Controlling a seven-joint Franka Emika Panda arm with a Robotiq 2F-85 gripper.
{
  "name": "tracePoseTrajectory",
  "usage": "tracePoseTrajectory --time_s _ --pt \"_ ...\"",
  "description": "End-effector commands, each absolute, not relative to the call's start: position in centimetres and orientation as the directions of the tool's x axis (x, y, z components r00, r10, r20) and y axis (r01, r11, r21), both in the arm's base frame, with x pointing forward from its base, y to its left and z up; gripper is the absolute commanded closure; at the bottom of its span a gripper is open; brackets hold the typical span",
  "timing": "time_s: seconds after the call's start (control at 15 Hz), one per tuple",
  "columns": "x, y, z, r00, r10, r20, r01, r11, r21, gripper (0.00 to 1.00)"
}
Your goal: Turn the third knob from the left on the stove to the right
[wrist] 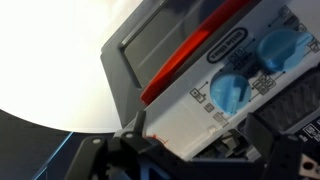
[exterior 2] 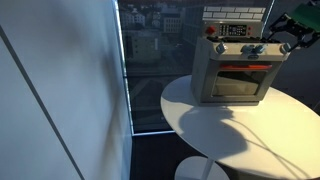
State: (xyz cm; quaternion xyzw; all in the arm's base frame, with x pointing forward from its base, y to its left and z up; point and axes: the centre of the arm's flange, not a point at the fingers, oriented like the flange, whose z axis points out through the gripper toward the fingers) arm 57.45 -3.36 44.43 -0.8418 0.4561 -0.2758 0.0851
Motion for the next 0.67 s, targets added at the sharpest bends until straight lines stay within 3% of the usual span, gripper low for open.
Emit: tracePoseTrajectory --time_s 0.0,0.6 --pt "55.0 -3.8 46.3 0.519 -0.773 0.365 -0.700 -0.629 -0.338 0.00" --pt "53.2 -3.7 47.7 0.725 -0.641 0.254 -0.629 -0.765 -0.136 0.00"
